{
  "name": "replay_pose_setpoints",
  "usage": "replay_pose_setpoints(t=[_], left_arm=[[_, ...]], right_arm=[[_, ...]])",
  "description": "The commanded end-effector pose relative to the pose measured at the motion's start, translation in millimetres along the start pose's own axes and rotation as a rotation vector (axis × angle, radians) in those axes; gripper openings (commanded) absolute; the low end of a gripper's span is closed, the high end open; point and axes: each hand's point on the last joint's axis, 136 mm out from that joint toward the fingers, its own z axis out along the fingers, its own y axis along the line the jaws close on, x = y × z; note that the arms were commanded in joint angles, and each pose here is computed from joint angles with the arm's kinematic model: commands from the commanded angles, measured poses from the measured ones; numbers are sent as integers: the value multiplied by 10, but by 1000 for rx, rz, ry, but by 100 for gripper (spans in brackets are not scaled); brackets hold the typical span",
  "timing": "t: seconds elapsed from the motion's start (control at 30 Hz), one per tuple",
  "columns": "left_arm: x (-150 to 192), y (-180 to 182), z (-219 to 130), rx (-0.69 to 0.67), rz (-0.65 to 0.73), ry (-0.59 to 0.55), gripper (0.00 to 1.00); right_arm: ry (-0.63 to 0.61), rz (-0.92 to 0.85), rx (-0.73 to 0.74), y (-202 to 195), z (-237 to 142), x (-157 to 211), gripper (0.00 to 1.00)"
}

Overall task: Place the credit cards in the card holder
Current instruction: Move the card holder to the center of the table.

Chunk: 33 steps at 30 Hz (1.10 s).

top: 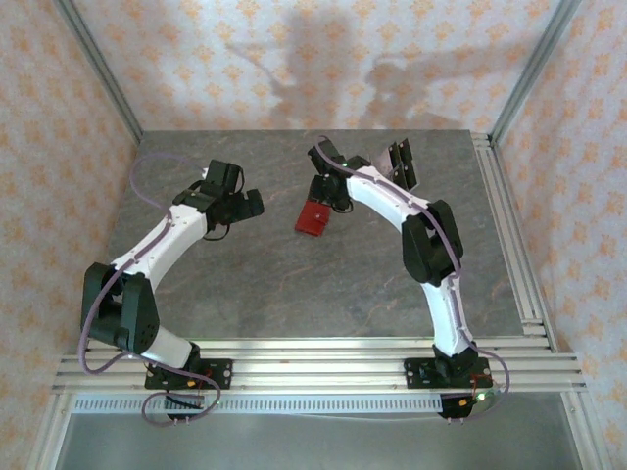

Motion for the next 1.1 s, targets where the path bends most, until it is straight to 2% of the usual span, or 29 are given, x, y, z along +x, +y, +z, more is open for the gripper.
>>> replay_pose_setpoints(t=[0.0, 0.57, 0.8, 1.07], left_arm=[[-45, -55, -16, 10, -10, 4, 100], [-5, -44, 109, -9, -9, 29, 100], [-6, -66, 158, -8, -9, 38, 100], [0, -75, 181, -5, -14, 44, 100]], right_arm=[[-3, -54, 131, -180, -4, 12, 55], [46, -114, 160, -38, 320, 88, 51], [76, -127, 163, -30, 440, 155, 43], [95, -150, 180, -45, 500, 249, 43]])
